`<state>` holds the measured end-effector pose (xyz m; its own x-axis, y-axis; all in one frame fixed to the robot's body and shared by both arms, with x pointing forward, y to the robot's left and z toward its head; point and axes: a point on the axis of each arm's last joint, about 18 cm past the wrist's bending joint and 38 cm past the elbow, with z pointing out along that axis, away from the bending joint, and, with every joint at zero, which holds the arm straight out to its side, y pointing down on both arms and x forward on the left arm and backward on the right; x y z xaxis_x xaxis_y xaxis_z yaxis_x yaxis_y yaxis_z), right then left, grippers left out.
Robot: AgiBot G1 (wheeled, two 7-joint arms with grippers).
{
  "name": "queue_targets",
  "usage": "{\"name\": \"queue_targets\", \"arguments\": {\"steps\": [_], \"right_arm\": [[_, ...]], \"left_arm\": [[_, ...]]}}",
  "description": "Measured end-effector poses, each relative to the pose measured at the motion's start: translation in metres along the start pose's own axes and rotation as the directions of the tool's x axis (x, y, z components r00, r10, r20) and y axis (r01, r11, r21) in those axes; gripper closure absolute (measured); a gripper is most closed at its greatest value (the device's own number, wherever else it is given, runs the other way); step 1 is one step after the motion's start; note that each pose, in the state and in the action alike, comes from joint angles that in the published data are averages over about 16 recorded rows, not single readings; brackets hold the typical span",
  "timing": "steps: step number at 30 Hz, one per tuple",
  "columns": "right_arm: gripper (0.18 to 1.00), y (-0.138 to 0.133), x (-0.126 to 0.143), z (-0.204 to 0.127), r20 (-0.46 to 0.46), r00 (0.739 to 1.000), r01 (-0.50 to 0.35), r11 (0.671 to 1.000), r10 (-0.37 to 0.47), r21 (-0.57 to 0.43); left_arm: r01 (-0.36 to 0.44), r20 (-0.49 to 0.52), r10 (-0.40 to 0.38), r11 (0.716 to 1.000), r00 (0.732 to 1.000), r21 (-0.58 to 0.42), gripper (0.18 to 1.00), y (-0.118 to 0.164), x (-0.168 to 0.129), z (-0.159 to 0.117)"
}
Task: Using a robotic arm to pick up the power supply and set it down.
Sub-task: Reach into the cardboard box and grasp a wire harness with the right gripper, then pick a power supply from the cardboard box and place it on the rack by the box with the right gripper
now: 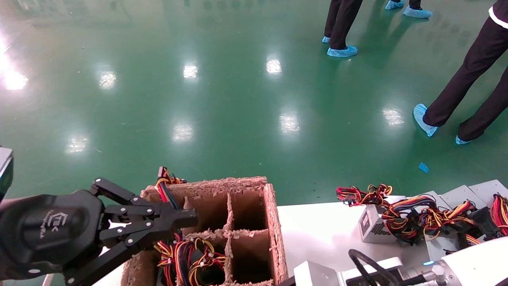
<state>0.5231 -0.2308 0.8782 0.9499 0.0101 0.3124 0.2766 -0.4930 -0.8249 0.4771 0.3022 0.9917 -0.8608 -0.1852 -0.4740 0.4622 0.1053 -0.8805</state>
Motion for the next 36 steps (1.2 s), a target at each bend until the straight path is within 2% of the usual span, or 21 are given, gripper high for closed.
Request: {"name": "queue_targets", "arguments": {"steps": [5, 11, 17, 23, 30, 36], "right_arm": [[0.763, -0.001, 0.0, -0.002, -0.008, 1.0, -0.006, 1.0, 0.006, 0.017], [0.853, -0.002, -0.002, -0.008, -0.01, 1.0, -0.02, 0.999, 0.021, 0.049], [0.898, -0.007, -0.006, -0.017, -0.008, 0.999, -0.038, 0.994, 0.039, 0.105], [0.907, -0.019, -0.01, -0.032, -0.007, 0.999, -0.045, 0.978, 0.048, 0.203], [0.909, -0.04, -0.013, -0.059, -0.012, 0.999, -0.034, 0.93, 0.042, 0.365], [0.91, -0.06, -0.015, -0.086, -0.027, 0.999, -0.009, 0.855, 0.027, 0.518]], "left_arm": [[0.0, 0.0, 0.0, 1.0, 1.0, 0.0, 0.99, 0.0, 0.0, 0.0], [0.0, 0.0, 0.0, 1.0, 1.0, 0.0, 0.993, 0.0, 0.0, 0.0], [0.0, 0.0, 0.0, 1.0, 1.0, 0.0, 0.993, 0.0, 0.0, 0.0], [0.0, 0.0, 0.0, 1.0, 1.0, 0.0, 0.993, 0.0, 0.0, 0.0], [0.0, 0.0, 0.0, 1.0, 1.0, 0.0, 0.993, 0.0, 0.0, 0.0], [0.0, 0.0, 0.0, 1.0, 1.0, 0.0, 0.993, 0.0, 0.0, 0.0]]}}
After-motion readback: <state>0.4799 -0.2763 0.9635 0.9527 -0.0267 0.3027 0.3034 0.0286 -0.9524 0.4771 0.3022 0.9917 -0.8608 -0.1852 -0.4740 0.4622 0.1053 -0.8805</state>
